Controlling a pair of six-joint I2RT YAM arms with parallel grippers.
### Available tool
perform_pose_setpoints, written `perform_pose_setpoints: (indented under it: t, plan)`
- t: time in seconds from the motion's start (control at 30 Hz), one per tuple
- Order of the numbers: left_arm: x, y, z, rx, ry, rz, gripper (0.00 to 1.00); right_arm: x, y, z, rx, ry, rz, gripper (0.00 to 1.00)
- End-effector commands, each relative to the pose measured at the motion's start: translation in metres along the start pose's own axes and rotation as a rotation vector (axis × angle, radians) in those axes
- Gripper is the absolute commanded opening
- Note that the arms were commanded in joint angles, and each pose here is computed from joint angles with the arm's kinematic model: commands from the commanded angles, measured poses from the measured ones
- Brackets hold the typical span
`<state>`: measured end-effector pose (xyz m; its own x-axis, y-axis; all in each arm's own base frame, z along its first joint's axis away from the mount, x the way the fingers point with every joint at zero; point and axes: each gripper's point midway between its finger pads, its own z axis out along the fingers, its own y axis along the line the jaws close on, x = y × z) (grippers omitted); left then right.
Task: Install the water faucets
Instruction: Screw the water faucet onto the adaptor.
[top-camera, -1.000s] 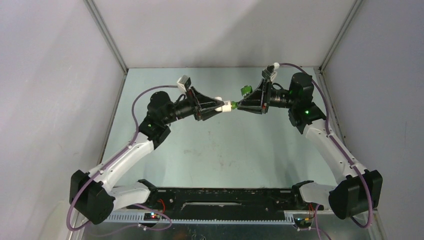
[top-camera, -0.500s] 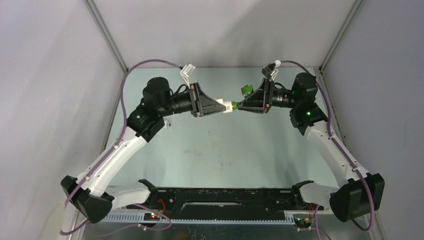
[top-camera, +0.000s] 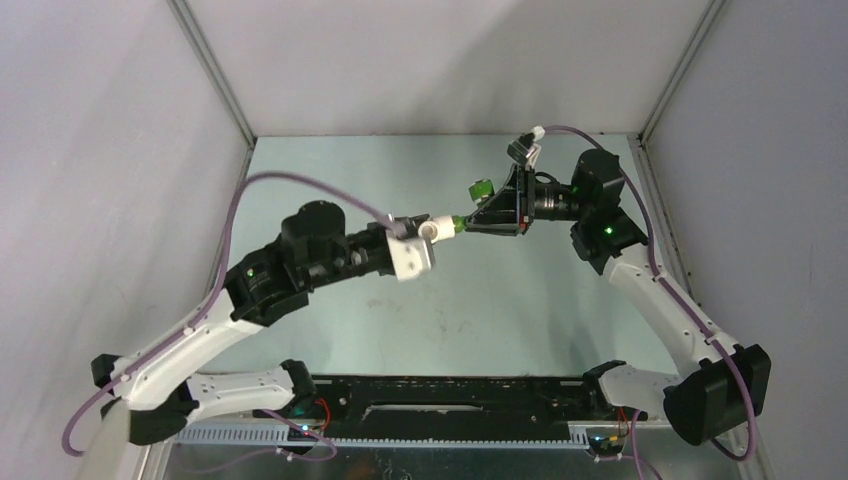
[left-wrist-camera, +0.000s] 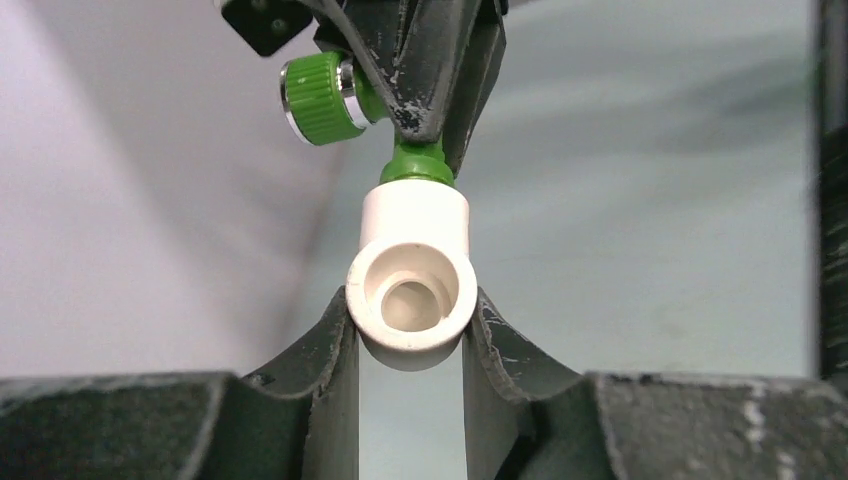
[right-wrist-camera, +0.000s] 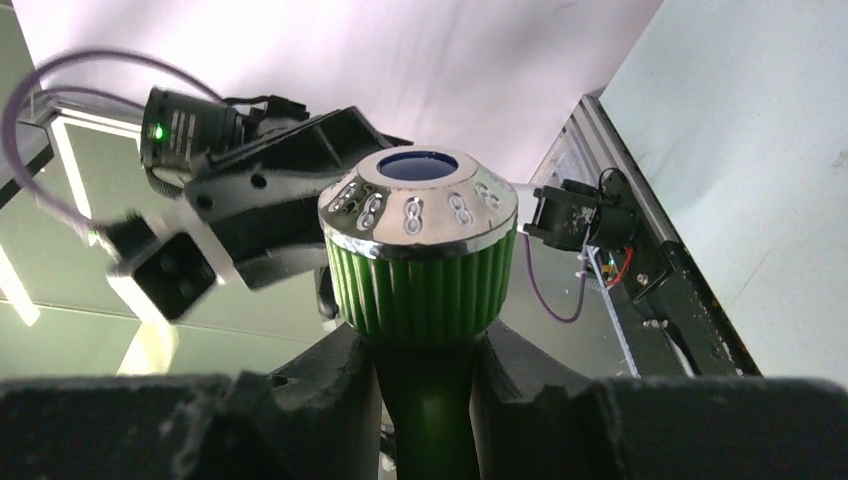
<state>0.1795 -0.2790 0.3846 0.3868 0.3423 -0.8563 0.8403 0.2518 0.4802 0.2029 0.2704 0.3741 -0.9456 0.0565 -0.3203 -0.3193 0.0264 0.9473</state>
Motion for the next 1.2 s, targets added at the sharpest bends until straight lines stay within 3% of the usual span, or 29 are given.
perform_pose_setpoints:
  t: [0.0, 0.17, 0.53, 0.73, 0.77, 0.8, 0.83, 0.87, 1.07, 1.17]
  plan:
    - [-0.044, 0.046, -0.028, -0.243, 0.046, 0.646, 0.0, -0.009, -0.009, 0.006, 0.033, -0.034, 0.041, 0.0]
    - [-0.028, 0.056, -0.023, -0.385, 0.279, 0.998, 0.0, -0.009, -0.01, 0.008, 0.033, -0.033, 0.048, 0.0]
    - [-0.002, 0.062, -0.024, -0.382, 0.622, 1.21, 0.0, -0.016, -0.024, 0.012, 0.057, -0.039, 0.126, 0.0]
    - [0.001, 0.056, -0.02, -0.369, 0.627, 1.225, 0.0, -0.021, -0.032, 0.014, 0.059, -0.037, 0.163, 0.0]
    - [-0.001, 0.056, -0.019, -0.376, 0.611, 1.213, 0.12, -0.022, -0.033, 0.013, 0.061, -0.037, 0.164, 0.0]
    - [-0.003, 0.055, -0.019, -0.384, 0.58, 1.188, 0.33, -0.025, -0.035, 0.012, 0.064, -0.042, 0.163, 0.0]
    - [-0.004, 0.055, -0.02, -0.391, 0.56, 1.165, 0.79, -0.027, -0.038, 0.01, 0.069, -0.049, 0.163, 0.0]
    - [-0.004, 0.054, -0.022, -0.394, 0.546, 1.152, 0.97, -0.029, -0.041, 0.008, 0.076, -0.057, 0.16, 0.0]
    - [0.02, 0.038, -0.034, -0.353, 0.479, 1.017, 1.0, -0.035, -0.092, -0.009, 0.209, -0.085, 0.125, 0.0]
    - [0.023, 0.032, -0.044, -0.374, 0.398, 0.84, 1.0, -0.022, -0.138, -0.019, 0.351, -0.055, 0.131, 0.0]
